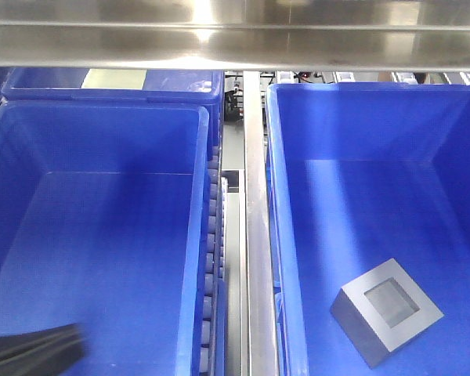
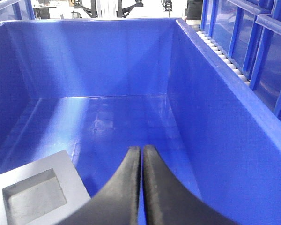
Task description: Sort gray base to blue bin
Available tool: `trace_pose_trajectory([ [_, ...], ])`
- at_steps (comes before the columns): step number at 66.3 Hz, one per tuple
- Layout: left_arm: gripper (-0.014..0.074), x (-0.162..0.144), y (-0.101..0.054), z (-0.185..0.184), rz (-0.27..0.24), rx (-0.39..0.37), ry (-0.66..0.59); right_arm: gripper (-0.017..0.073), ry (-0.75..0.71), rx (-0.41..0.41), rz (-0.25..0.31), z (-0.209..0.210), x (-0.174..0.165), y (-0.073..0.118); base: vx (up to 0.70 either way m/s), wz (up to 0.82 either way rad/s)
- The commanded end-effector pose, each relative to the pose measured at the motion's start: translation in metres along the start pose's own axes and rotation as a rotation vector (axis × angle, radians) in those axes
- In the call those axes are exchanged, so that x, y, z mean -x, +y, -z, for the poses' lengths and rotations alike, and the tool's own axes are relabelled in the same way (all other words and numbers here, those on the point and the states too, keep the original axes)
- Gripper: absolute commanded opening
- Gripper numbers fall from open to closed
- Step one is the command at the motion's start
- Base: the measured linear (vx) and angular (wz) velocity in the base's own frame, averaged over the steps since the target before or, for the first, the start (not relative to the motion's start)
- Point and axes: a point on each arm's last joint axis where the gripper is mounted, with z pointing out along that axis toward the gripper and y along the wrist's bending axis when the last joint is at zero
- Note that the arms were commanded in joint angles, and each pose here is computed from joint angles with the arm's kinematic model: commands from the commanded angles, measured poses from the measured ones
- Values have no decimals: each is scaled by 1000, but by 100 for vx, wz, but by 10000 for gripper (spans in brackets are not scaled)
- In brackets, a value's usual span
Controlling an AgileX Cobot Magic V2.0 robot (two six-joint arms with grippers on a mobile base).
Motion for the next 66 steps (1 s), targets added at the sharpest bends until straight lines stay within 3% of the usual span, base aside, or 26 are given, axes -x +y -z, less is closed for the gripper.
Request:
trace_pose_trajectory([
  [1,0,14,-4,11,4,-40,-116,-5,-27,-1,21,0,1,0,0,0],
  [33,1,16,-4,16,4,-46,-144,-5,-26,-1,21,0,1,0,0,0],
  [40,3,15,-4,15,23,-44,-131,-5,-26,-1,21,0,1,0,0,0],
  [51,2,14,-5,15,-37,-50,-124,-5,-26,-1,21,0,1,0,0,0],
  [66,2,14,-5,15,-36,-52,-125,-5,-26,-1,21,0,1,0,0,0],
])
